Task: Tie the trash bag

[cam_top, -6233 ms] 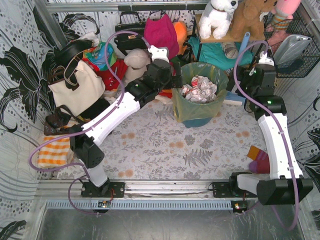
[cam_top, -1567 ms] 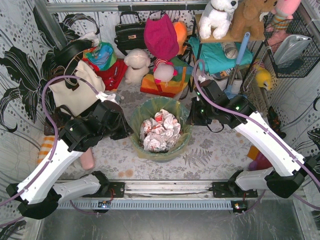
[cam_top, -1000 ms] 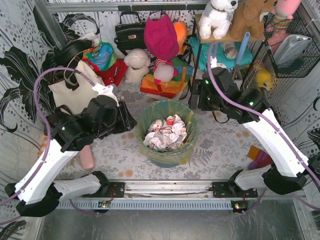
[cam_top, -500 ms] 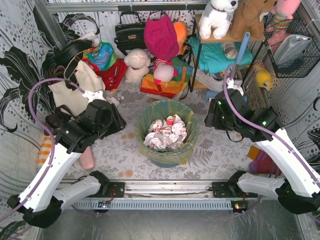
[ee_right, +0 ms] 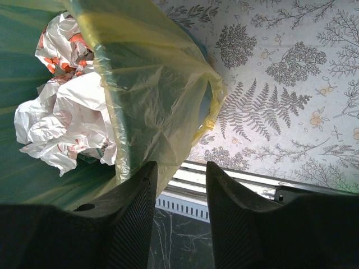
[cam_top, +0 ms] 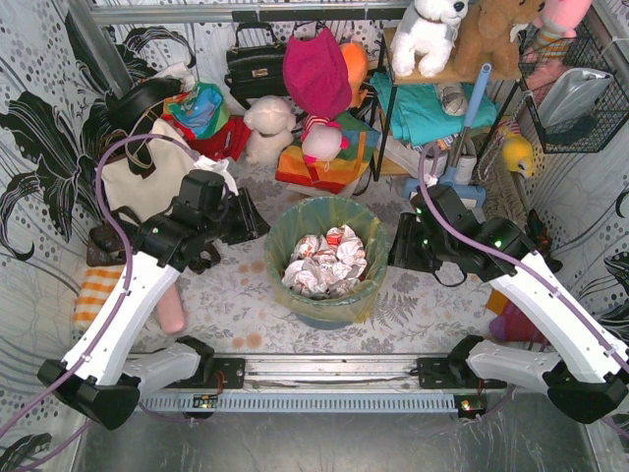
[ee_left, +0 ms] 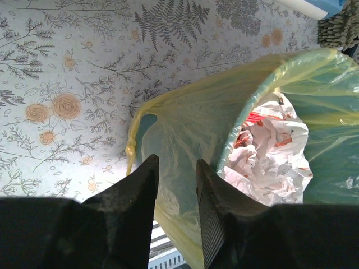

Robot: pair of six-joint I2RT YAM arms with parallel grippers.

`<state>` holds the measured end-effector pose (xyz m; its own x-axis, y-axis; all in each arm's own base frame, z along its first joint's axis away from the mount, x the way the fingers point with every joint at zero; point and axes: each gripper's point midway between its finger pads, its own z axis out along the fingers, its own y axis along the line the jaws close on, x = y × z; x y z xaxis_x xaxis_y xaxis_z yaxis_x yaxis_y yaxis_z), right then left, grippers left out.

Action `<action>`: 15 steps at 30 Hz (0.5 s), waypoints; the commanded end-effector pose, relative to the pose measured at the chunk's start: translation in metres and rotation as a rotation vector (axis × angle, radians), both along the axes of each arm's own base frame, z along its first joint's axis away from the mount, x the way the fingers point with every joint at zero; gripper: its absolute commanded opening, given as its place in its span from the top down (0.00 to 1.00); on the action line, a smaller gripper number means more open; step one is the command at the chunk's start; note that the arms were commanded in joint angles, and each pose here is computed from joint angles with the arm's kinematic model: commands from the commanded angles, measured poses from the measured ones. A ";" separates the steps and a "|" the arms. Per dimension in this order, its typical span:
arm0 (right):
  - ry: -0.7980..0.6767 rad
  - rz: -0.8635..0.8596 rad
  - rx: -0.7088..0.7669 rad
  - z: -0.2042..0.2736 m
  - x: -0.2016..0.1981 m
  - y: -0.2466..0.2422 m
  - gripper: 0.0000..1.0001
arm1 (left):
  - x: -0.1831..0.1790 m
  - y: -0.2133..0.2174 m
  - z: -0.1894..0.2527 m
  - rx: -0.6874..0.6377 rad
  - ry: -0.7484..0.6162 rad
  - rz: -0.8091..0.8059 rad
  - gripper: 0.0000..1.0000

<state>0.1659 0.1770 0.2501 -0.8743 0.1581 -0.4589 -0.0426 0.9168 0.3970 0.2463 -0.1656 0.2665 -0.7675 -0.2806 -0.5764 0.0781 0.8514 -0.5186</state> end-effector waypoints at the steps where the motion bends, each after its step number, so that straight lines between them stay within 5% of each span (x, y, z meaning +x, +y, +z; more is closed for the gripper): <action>1: -0.052 0.022 0.055 0.013 0.016 0.017 0.60 | -0.002 -0.009 0.029 -0.054 -0.091 -0.076 0.60; 15: -0.172 0.054 0.062 0.023 0.087 0.042 0.58 | -0.040 0.001 0.022 -0.112 -0.035 -0.044 0.68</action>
